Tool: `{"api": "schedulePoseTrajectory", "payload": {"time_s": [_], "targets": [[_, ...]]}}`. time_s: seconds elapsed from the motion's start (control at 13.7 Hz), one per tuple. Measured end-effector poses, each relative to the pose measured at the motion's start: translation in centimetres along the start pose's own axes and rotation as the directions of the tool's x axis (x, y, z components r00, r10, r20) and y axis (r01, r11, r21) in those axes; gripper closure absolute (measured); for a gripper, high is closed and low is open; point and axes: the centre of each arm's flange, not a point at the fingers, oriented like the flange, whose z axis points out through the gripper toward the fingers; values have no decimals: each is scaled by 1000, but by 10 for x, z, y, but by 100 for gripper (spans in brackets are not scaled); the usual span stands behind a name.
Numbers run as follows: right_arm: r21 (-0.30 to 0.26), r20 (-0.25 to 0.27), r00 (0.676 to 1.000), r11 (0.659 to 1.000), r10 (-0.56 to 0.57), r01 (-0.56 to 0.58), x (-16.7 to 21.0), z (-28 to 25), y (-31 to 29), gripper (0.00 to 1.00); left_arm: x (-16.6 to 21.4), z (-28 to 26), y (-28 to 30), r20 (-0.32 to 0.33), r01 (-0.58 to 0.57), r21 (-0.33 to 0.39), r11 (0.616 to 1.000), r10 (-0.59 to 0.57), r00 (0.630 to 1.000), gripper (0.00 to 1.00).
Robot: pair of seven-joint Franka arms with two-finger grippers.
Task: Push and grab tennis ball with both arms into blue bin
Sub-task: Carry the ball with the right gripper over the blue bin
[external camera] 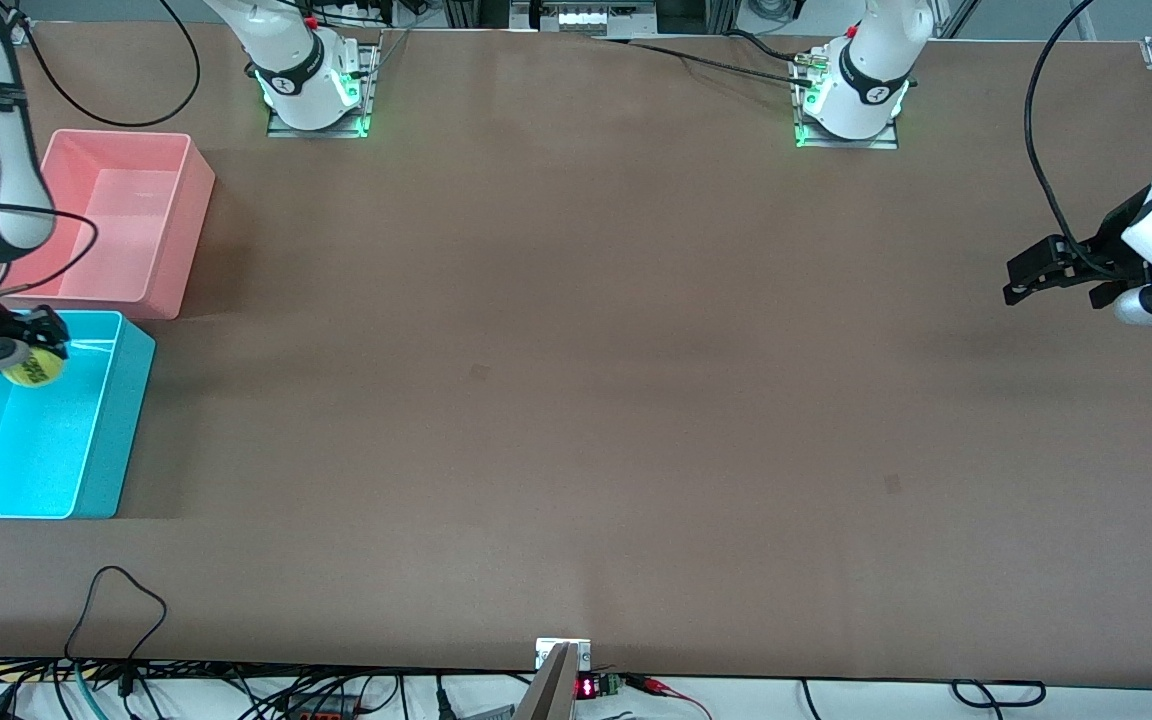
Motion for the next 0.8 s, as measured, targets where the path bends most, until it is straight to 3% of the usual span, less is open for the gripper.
{"api": "schedulePoseTrajectory", "payload": {"time_s": [0.29, 0.8], "targets": [[17, 70, 991, 993, 118, -120, -27, 37, 16, 33, 0, 1, 6, 4, -10, 4, 1000, 10, 1000, 0], [61, 179, 968, 980, 176, -190, -45, 104, 7, 33, -7, -2, 2, 35, 26, 7, 1000, -27, 999, 0]]}}
